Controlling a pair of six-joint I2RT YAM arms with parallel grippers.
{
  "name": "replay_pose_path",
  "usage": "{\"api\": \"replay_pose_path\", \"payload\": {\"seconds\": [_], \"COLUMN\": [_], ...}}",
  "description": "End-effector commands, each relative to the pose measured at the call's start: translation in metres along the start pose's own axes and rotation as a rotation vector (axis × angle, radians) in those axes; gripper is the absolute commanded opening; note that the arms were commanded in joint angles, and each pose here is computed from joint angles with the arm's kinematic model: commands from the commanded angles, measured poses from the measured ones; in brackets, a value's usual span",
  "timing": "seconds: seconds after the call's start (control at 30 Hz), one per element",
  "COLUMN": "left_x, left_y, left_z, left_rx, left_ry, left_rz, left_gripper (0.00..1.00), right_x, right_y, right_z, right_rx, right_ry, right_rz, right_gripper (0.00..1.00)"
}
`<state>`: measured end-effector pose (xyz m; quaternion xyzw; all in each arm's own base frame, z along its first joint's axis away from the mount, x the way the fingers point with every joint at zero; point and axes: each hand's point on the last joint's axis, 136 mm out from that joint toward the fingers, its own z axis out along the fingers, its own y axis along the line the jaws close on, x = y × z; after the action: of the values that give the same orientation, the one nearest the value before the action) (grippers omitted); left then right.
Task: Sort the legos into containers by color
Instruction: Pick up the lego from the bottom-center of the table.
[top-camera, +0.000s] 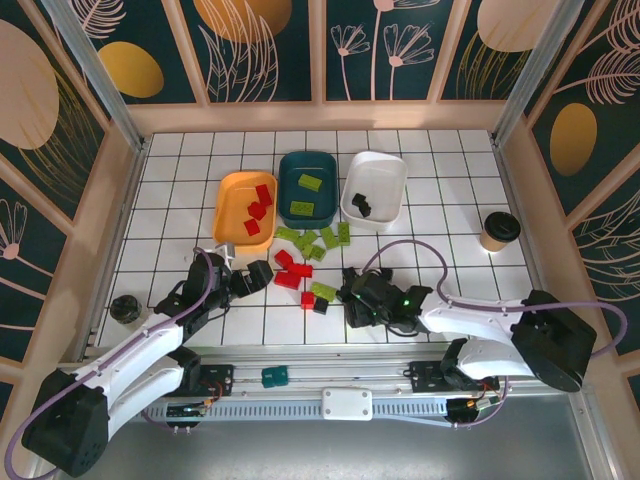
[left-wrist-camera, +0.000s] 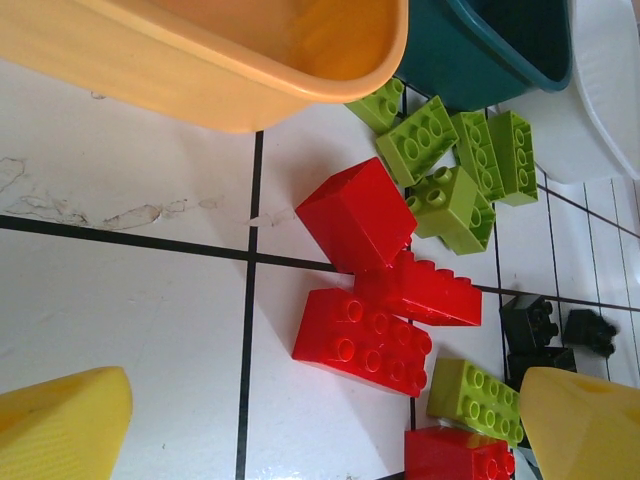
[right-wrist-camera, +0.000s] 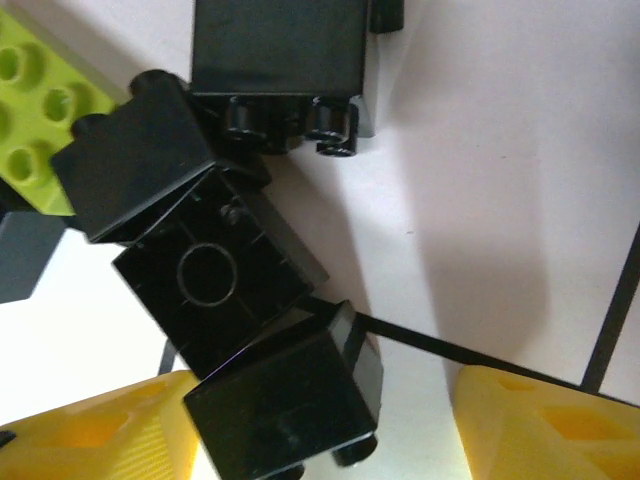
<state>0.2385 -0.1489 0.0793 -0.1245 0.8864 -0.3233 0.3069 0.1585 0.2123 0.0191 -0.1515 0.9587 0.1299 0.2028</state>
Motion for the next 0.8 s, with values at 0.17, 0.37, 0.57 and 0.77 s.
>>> {"api": "replay_pose_path", "payload": {"seconds": [0.17, 0.37, 0.57, 0.77], "left_x": [-0.001, 0.000, 0.000, 0.000], "left_y": [0.000, 0.001, 0.002, 0.000], "left_z": [0.000, 0.003, 0.006, 0.006], "left_rx": [-0.001, -0.005, -0.006, -0.002], "left_ry": [-0.008, -0.002, 0.004, 0.005], "left_rz": [0.011, 0.010, 0.006, 0.008], "left_gripper": [0.99, 0.99, 0.99, 0.99], "right_x": [-0.019, -0.026, -0.030, -0.027], "right_y": [0.005, 0.017, 0.026, 0.025], "right_z": [0.009, 0.011, 0.010, -0.003], "right_rx": [0.028, 0.000, -0.033, -0.056], "right_ry": [-0.044, -0.049, -0.054, -0.053], "right_rz": [-0.062, -0.120, -0.139, -0.128], "right_gripper": [0.63, 0.59, 0.44, 0.30]}}
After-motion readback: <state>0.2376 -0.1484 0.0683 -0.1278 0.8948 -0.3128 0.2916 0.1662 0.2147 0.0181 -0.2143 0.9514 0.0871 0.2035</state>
